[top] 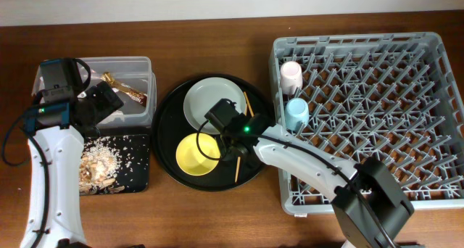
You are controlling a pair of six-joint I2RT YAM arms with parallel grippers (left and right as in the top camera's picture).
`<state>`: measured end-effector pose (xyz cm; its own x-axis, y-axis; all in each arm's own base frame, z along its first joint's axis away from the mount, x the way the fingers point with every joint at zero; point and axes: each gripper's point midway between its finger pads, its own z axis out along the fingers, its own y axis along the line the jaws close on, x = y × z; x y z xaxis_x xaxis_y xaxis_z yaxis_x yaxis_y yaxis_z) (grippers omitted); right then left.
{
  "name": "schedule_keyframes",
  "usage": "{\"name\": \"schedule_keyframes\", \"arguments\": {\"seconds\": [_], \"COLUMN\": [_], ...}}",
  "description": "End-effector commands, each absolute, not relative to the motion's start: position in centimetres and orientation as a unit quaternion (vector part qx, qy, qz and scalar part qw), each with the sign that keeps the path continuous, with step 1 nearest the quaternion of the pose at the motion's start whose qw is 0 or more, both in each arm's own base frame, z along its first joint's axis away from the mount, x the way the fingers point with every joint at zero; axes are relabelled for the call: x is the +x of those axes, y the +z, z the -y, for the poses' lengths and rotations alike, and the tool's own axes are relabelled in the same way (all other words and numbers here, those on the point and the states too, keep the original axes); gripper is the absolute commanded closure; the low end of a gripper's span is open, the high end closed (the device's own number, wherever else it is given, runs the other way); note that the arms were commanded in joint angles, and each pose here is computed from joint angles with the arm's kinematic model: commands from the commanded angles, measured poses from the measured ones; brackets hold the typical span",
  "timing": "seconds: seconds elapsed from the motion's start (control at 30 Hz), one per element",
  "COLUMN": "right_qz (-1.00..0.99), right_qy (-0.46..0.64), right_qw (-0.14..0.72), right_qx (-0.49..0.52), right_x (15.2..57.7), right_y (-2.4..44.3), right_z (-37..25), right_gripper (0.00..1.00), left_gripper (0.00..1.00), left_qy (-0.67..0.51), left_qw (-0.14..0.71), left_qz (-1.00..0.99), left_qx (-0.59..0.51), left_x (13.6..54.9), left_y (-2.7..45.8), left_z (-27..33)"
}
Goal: Sort waste into correct bins and load items into the dishwasher rack
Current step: 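Move the right gripper back toward the white saucer, then lower the right gripper onto the yellow bowl rim and grasp it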
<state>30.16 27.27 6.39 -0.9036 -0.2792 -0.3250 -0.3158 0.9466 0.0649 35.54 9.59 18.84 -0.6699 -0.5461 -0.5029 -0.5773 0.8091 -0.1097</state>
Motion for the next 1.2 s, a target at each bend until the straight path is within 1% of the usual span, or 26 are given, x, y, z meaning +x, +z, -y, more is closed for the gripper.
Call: {"name": "schedule_keyframes", "arguments": {"seconds": [0.0,0.07,0.13,0.23,0.4,0.5,0.53,0.63,0.7,0.77,0.97,1.07,1.17], "right_qz": [-0.954,-0.929,-0.913,-0.889,-0.870,-0.864,-0.858,-0.854,-0.860,-0.866,-0.868,-0.863,-0.849], "right_qy": [0.149,0.228,0.267,0.272,0.236,0.210,0.201,0.194,0.170,0.142,0.131,0.143,0.199], "right_qw": [0.171,0.132,0.108,0.117,0.171,0.203,0.212,0.208,0.208,0.216,0.224,0.238,0.231], "right_qx": [-0.198,-0.259,-0.287,-0.349,-0.398,-0.411,-0.422,-0.435,-0.433,-0.427,-0.424,-0.422,-0.432], "right_x": [29.3,26.8,25.2,23.3,21.6,21.7,21.8,22.1,22.8,23.6,24.0,24.1,22.6], "right_y": [11.1,12.2,12.5,12.7,11.9,10.9,10.4,7.7,6.0,5.3,5.3,7.0,9.5], "right_z": [-30.2,-32.5,-33.7,-35.5,-39.1,-40.7,-41.1,-42.1,-41.8,-41.2,-41.0,-41.2,-42.3], "right_gripper": [0.58,0.59,0.62,0.63,0.64,0.65,0.68,0.68,0.68,0.68,0.68,0.68,0.68], "left_gripper": [0.01,0.01,0.01,0.01,0.01,0.01,0.01,0.01,0.01,0.01,0.01,0.01,0.01], "left_qy": [0.029,0.029,0.029,0.029,0.029,0.029,0.029,0.029,0.029,0.029,0.029,0.029,0.029], "left_qw": [0.279,0.279,0.279,0.279,0.279,0.279,0.279,0.279,0.279,0.279,0.279,0.279,0.279], "left_qz": [-0.911,-0.911,-0.911,-0.911,-0.911,-0.911,-0.911,-0.911,-0.911,-0.911,-0.911,-0.911,-0.911], "left_qx": [-0.302,-0.302,-0.302,-0.302,-0.302,-0.302,-0.302,-0.302,-0.302,-0.302,-0.302,-0.302,-0.302], "left_x": [35.7,35.7,35.7,35.7,35.7,35.7,35.7,35.7,35.7,35.7,35.7,35.7,35.7], "left_y": [19.9,19.9,19.9,19.9,19.9,19.9,19.9,19.9,19.9,19.9,19.9,19.9,19.9], "left_z": [-9.7,-9.7,-9.7,-9.7,-9.7,-9.7,-9.7,-9.7,-9.7,-9.7,-9.7,-9.7,-9.7]}}
